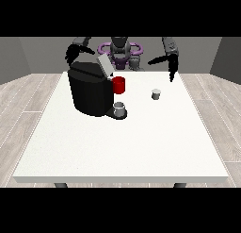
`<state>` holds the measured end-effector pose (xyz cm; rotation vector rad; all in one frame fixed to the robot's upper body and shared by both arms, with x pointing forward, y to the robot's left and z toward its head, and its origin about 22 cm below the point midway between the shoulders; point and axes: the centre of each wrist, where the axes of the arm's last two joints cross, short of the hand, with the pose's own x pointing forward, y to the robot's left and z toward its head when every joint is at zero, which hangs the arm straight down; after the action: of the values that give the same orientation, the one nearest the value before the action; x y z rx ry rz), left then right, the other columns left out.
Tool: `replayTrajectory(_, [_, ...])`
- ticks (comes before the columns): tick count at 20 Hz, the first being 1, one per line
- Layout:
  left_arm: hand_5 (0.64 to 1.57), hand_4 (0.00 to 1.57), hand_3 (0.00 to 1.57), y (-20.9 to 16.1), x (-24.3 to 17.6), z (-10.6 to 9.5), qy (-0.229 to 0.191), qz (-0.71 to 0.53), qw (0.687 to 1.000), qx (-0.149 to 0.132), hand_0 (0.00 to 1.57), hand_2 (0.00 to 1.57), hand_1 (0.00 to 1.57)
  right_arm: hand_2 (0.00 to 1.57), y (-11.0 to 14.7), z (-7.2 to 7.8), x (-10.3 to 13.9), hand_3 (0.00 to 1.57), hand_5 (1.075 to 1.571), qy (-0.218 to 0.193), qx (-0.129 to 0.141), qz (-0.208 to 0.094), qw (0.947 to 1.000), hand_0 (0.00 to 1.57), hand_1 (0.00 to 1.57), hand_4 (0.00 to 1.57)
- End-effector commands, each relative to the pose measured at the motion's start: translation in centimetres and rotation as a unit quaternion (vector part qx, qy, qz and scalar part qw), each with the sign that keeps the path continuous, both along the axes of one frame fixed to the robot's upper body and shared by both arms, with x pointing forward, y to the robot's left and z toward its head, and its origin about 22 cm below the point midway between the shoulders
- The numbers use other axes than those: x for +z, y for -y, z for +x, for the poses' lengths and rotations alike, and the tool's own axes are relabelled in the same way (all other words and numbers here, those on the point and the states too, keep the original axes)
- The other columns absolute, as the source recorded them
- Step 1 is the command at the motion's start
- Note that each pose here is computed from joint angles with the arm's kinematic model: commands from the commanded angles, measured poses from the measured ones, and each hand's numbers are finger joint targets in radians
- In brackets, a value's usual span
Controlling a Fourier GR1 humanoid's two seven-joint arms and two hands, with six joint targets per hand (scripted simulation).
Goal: Insert the coffee pod into the coffee machine and close the lid
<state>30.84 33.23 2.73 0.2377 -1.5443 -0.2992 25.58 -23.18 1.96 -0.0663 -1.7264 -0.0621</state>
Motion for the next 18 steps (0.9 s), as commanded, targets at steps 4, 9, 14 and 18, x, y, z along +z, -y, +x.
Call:
replayTrajectory(4, [1.571, 0.0, 0.0, -0.8, -0.8, 2.4, -0.04, 0.028, 0.999, 0.024, 0.0, 0.0, 0.0, 0.0, -1.2, 0.8, 1.0, 0.0, 1.571, 0.001, 0.018, 0.005, 0.9998, 0.0, 0.0, 0.26])
replayTrajectory(9, [1.571, 0.0, 0.0, -1.4, -0.1, 4.1, -0.045, 0.051, 0.997, 0.025, 0.0, 0.0, 0.0, 0.0, -1.6, 1.7, 0.7, 0.0, 1.571, -0.002, 0.015, -0.002, 0.9999, 0.0, 0.0, 0.36])
replayTrajectory(14, [1.571, 0.0, 0.0, -1.2, -0.9, 4.5, -0.049, 0.097, 0.994, 0.0, 0.0, 0.11, 0.0, 0.0, -1.5, 2.5, 1.0, 0.0, 1.571, -0.01, 0.011, -0.021, 0.9997, 0.0, 0.0, 0.37])
replayTrajectory(18, [1.571, 0.0, 0.0, 1.0, -2.9, 4.5, -0.067, 0.12, 0.99, -0.002, 0.1, 0.5, 0.1, 0.0, -0.2, 3.4, 0.8, 0.0, 1.571, -0.03, 0.003, -0.03, 0.9991, 0.0, 0.0, 0.42])
